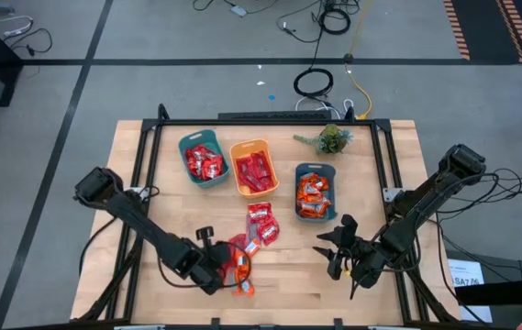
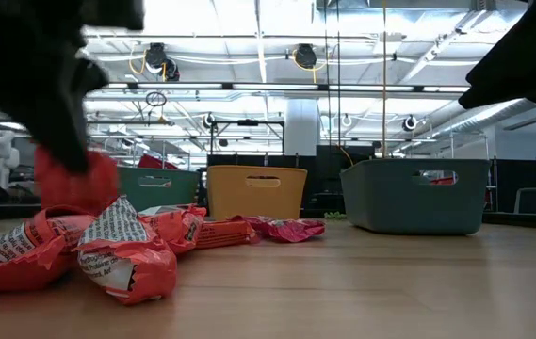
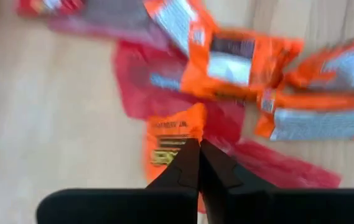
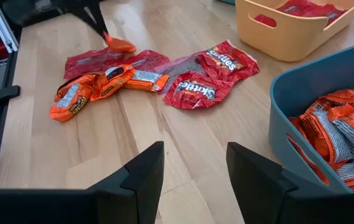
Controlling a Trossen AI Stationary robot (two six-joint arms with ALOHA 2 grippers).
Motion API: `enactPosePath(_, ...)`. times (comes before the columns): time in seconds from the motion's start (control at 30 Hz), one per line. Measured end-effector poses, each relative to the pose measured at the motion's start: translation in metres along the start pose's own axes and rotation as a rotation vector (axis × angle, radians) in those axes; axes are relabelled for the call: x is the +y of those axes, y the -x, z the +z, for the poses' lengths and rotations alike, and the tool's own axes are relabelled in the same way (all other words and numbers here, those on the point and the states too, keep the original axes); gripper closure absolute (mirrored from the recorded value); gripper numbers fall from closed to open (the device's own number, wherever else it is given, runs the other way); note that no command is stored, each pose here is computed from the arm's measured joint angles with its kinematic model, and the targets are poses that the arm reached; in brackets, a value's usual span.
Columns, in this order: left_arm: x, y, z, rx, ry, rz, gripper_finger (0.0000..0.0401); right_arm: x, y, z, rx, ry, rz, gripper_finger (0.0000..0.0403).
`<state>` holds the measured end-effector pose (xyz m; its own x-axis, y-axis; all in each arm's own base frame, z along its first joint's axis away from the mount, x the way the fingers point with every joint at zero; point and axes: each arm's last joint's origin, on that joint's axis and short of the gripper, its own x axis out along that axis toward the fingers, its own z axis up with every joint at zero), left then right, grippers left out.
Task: Sort candy
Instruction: Put the orange wrapper chocolate into the dark blue bin
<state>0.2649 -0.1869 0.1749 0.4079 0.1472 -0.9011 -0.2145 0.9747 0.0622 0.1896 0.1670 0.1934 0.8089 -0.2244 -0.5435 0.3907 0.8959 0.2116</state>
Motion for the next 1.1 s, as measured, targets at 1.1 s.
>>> enactPosePath(1.1,0.161,0.03,0.229,-0.664,-0.179,-0.01,0.0399,0.0,0.0,-0.001,0.026,0.052,0.01,0.0238)
